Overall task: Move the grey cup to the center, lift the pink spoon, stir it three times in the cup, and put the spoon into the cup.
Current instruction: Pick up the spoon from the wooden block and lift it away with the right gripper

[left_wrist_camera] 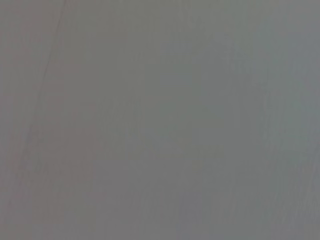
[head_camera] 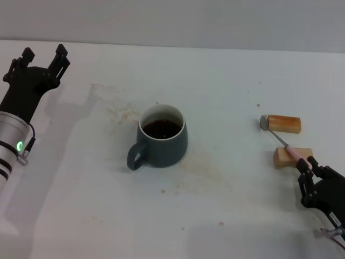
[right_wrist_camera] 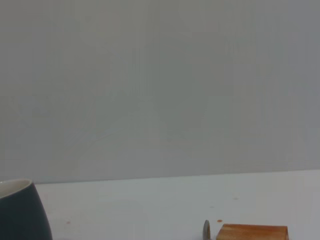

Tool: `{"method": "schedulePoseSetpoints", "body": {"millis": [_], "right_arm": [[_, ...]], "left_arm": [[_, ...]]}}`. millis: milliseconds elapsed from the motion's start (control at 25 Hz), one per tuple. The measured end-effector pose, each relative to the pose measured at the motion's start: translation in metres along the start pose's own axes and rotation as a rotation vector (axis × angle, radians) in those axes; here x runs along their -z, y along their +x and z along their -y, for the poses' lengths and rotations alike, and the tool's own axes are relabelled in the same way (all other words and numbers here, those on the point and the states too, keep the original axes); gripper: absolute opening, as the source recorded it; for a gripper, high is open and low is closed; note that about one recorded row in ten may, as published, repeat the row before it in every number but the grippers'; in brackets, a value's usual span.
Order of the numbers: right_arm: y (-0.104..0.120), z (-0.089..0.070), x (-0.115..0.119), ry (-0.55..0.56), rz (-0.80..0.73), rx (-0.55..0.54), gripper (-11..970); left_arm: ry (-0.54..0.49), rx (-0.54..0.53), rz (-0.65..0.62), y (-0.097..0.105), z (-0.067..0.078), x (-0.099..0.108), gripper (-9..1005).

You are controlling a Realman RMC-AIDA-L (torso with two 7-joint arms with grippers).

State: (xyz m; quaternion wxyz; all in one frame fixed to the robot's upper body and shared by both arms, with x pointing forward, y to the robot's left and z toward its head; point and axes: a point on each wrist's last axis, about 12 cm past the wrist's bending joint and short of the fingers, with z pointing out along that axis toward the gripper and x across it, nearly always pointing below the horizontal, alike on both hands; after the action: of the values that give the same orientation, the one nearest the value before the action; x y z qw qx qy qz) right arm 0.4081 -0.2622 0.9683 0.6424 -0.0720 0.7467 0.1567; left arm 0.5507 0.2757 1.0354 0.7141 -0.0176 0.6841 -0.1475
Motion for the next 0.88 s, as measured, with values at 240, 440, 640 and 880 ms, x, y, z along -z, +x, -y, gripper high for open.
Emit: {"method": "schedulePoseSetpoints", "body": {"millis": [240,440,640,880], "right_arm": [[-0.004,-0.002,-0.004,-0.012,0.028,-0.002,108],[-0.009,-0.003,-0.008,-0.019,0.057,-0.004,107],[-0.010,-0.004,-0.009,-0.021,0.070,-0.006,108],[-0.017,-0.005,-0.012,-0.037,0.112,-0.002,109]], "left_arm": [[-0.001,0.000,-0.001,0.000,0.000,0.000,827],[-0.002,0.000,-0.004,0.001,0.000,0.000,827],[-0.005,0.002,-0.006,0.001,-0.001,0.002,827],[-0.004,0.003,-0.006,0.001,0.000,0.001,827]]}}
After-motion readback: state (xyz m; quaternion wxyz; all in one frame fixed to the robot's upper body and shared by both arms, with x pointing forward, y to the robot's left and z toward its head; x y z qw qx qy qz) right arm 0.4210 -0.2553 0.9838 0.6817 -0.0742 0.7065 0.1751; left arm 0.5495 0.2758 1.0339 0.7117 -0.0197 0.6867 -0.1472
